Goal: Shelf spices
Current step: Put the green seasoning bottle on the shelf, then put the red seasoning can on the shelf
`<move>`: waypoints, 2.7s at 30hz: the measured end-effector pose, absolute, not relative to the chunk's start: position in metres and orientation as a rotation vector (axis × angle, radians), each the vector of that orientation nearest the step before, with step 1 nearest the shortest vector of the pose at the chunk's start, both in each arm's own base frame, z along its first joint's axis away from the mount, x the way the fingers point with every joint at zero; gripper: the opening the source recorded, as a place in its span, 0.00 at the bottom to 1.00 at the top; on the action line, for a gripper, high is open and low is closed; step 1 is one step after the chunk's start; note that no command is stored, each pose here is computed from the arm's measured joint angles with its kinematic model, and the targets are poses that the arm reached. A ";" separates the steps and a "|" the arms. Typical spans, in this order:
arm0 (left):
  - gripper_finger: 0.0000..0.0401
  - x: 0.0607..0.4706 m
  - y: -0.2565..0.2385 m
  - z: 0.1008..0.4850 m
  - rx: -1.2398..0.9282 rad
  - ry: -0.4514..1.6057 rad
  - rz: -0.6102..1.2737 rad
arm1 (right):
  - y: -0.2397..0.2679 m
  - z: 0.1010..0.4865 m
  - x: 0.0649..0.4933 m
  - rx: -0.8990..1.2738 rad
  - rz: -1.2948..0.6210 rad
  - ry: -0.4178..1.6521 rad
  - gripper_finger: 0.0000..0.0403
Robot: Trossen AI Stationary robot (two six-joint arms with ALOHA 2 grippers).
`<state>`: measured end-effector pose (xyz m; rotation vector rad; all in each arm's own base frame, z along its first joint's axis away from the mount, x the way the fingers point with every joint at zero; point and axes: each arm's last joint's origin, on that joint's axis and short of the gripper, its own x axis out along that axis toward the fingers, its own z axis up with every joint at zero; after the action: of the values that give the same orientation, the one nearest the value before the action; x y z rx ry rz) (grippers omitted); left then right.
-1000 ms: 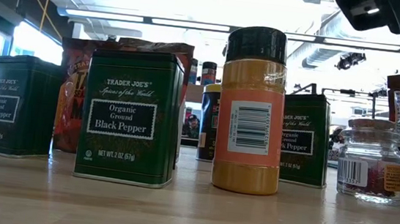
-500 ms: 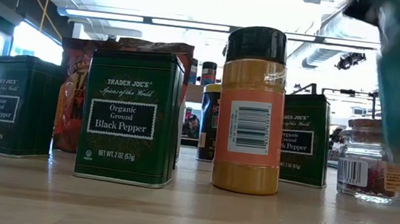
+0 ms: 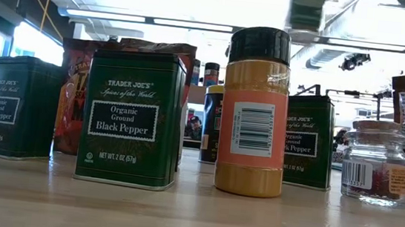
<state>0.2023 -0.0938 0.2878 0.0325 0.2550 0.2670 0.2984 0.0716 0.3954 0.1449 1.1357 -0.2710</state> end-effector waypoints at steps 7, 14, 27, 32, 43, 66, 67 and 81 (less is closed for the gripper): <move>0.52 0.202 -0.094 0.288 0.059 0.258 0.262 | -0.031 0.427 0.296 0.102 -0.360 1.083 0.49; 0.52 0.203 -0.092 0.288 0.123 0.263 0.284 | -0.131 0.428 0.277 0.108 -0.433 1.074 0.49; 0.52 0.215 -0.058 0.288 0.263 0.311 0.430 | -0.252 0.384 0.270 0.090 -0.354 1.059 0.49; 0.52 0.217 -0.046 0.288 0.284 0.326 0.480 | -0.268 0.371 0.267 0.061 -0.326 1.108 0.49; 0.52 0.221 -0.034 0.287 0.247 0.333 0.475 | -0.278 0.360 0.275 0.010 -0.295 1.108 0.51; 0.52 0.221 -0.035 0.287 0.236 0.331 0.453 | -0.281 0.361 0.281 -0.112 -0.222 1.055 0.65; 0.52 0.221 -0.035 0.287 0.232 0.330 0.454 | -0.281 0.361 0.281 -0.113 -0.219 1.054 0.65; 0.52 0.221 -0.035 0.287 0.223 0.328 0.450 | -0.271 0.389 0.272 -0.192 -0.263 0.962 0.65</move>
<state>0.2211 -0.0353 0.2874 0.2226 0.3281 0.4502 0.2721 -0.2711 0.3885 -0.1917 0.9619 -0.2629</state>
